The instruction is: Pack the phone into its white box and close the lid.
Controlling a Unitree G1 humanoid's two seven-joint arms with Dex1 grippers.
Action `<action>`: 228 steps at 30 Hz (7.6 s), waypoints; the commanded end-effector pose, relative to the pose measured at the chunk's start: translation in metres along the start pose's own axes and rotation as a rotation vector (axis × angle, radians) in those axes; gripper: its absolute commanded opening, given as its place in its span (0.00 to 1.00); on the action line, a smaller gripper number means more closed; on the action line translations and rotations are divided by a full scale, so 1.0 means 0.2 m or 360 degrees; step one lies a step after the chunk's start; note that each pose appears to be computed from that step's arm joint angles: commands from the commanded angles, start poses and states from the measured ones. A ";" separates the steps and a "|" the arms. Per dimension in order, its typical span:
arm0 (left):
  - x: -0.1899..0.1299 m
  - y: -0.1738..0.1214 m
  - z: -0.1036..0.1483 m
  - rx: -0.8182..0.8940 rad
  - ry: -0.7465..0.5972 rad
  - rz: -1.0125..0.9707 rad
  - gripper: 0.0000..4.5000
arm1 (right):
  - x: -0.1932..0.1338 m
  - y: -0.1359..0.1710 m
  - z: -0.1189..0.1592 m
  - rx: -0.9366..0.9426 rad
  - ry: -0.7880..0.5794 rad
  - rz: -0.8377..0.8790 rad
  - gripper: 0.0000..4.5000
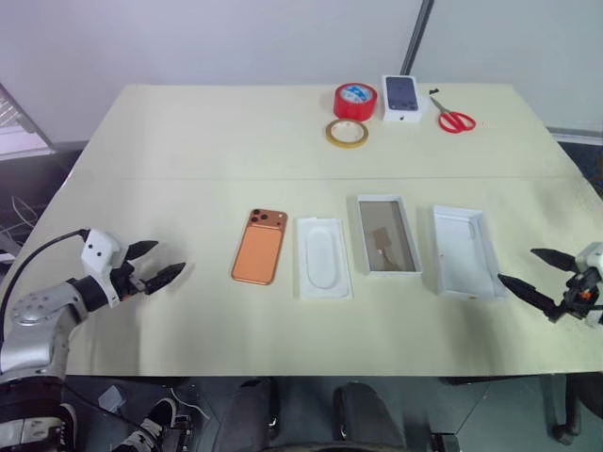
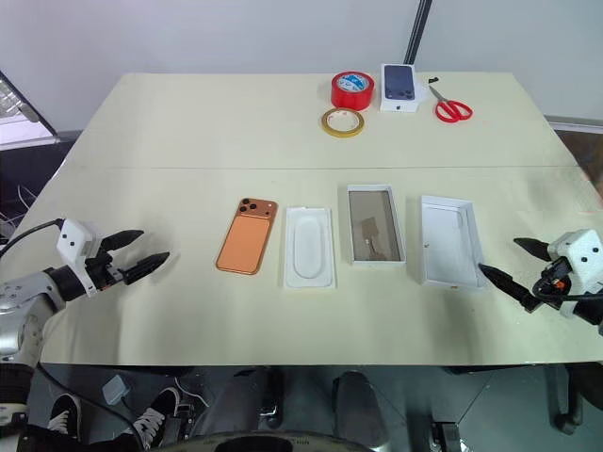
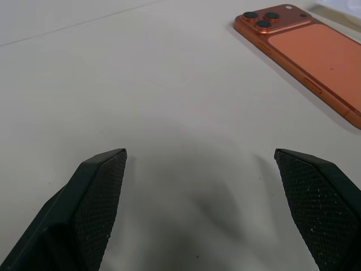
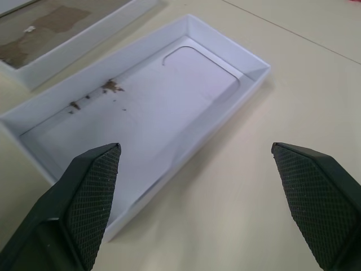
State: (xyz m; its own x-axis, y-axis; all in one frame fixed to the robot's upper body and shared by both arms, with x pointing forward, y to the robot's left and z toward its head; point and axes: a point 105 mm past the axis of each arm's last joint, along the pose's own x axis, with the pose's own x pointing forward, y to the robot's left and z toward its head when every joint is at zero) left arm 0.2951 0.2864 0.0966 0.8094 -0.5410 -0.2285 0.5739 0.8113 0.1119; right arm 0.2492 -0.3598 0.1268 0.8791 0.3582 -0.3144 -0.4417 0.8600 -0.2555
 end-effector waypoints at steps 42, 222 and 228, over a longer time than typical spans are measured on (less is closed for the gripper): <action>0.28 -0.27 0.34 0.0003 -0.0066 -0.0277 0.98 | 0.23 0.31 0.42 -0.0235 -0.0325 0.0508 0.99; 0.37 -0.22 0.21 -0.1123 0.0253 -0.0485 0.97 | 0.88 1.15 0.82 -0.0743 -0.0592 0.0988 0.01; 0.43 -0.27 0.23 -0.1148 0.0294 -0.0561 0.97 | 1.00 1.28 0.72 -0.0860 -0.0266 0.1009 0.01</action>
State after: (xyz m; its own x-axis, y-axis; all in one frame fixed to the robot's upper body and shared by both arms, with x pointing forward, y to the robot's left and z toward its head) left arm 0.3389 0.1895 0.1129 0.5415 -0.7837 -0.3042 0.5133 0.5948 -0.6186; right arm 0.3344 -0.0139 0.1313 0.4140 0.8247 -0.3852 -0.8548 0.2068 -0.4761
